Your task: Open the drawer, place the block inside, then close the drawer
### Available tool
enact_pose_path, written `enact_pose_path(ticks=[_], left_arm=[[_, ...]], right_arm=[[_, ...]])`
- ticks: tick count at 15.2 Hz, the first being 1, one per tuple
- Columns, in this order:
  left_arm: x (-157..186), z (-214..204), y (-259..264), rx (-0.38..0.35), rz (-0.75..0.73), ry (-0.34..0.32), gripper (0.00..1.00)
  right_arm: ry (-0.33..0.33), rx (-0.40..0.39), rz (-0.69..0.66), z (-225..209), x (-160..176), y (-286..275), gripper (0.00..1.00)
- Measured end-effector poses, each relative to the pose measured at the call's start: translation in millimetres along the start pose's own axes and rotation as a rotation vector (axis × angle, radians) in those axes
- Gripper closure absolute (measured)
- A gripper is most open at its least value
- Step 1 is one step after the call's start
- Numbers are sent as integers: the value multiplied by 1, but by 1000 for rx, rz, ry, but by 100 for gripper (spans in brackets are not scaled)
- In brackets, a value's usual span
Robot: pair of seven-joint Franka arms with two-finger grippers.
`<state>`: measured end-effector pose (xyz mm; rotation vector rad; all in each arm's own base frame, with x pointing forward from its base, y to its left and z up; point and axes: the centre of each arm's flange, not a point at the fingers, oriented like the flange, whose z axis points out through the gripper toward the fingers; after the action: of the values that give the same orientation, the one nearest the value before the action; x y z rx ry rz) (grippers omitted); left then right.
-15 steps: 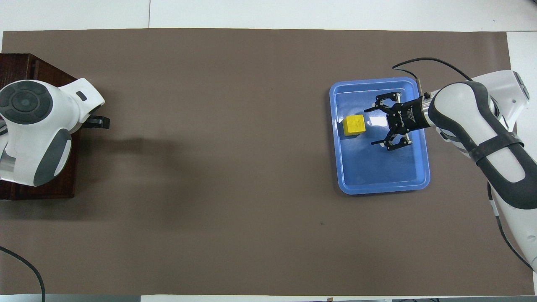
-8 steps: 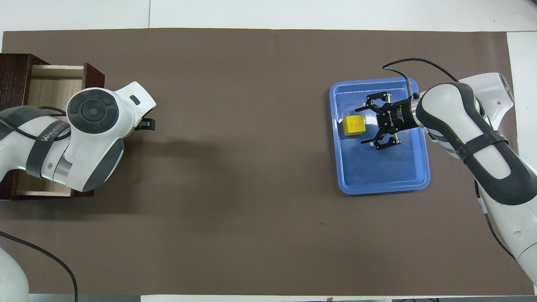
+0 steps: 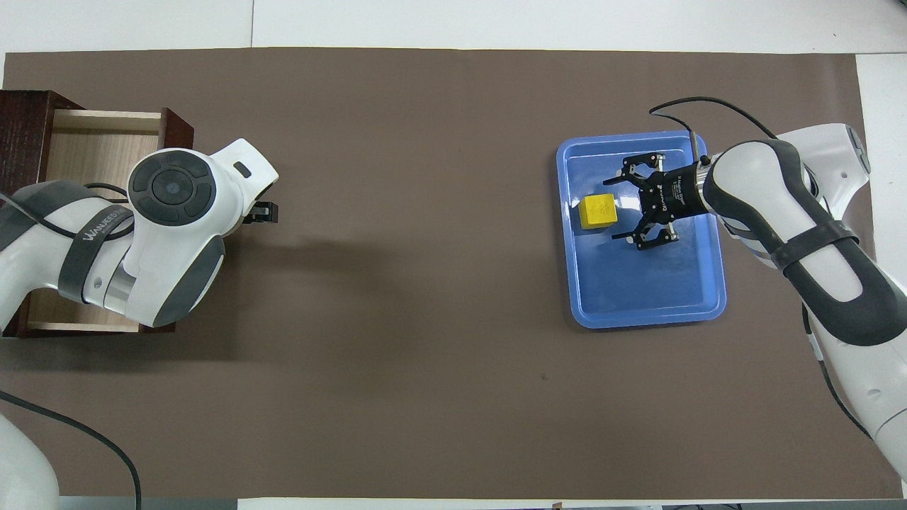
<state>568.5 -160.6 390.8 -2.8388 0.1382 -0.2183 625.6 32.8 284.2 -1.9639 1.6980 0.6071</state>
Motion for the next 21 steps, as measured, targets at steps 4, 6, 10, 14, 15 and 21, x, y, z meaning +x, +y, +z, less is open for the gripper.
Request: enact_pose_path(ticks=[4,6,10,14,15,21], left_arm=[[8,-20,-1,-2,-29,-26,0],[17,-44,-2,-33,-72,-53,0],[27,-75,0,-129,-251,-88,0],[24,-76,16,-177,-436,-137,0],[23,-77,20,-194,-505,-156,0],[22,-79,26,-195,-848,-213,0]], right_arm=[[1,-1,2,1,1,0,0],[5,5,3,1,2,0,0],[7,4,4,4,3,1,4],[7,3,4,4,3,2,9],[7,3,4,4,3,2,9],[6,2,-6,5,3,2,10]])
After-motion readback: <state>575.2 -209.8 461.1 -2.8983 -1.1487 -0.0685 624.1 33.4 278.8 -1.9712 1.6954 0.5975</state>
